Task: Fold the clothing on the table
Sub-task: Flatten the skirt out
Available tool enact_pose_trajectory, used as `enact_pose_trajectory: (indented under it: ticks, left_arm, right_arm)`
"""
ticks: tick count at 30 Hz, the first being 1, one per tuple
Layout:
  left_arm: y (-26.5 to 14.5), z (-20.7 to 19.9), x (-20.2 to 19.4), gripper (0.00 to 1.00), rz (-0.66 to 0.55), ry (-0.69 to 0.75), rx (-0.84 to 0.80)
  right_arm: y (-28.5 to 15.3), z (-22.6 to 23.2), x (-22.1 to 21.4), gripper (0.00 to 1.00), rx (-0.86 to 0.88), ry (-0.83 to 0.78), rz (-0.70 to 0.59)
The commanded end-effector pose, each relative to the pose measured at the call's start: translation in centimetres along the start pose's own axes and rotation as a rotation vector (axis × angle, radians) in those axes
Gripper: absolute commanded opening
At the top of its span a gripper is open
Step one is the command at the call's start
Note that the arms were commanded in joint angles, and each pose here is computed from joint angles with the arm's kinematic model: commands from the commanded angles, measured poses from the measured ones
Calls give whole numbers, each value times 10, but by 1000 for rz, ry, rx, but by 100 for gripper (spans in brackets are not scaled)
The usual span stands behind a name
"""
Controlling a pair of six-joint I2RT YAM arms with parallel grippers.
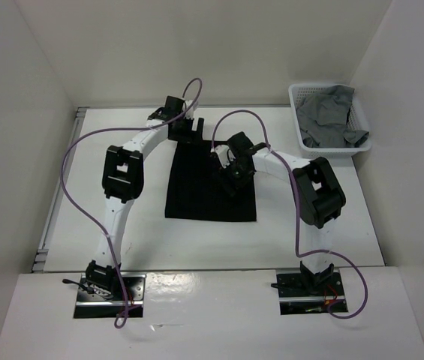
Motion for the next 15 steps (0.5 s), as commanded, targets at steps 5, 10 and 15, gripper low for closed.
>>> enact_pose_trajectory:
  ticks: [5, 10, 15]
  left_arm:
    - [10, 20, -5, 100, 28, 6, 46]
    - [9, 24, 4, 100, 14, 2, 51]
    - [2, 18, 17, 100, 4, 4, 26]
  right_arm:
    - [6, 13, -35, 87, 37, 21, 105]
    - [7, 12, -39, 87, 32, 14, 116]
    - [4, 11, -31, 87, 28, 11, 103]
Point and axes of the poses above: each gripper's point midway between its finger pads, its own y axis out along the fingers, its own z axis along the line the jaws close on, x = y × z, the point moved 1 cm from there along -y, back along the fingers, and after that the axes turned 1 degree about -y, right-handed, at the moved point
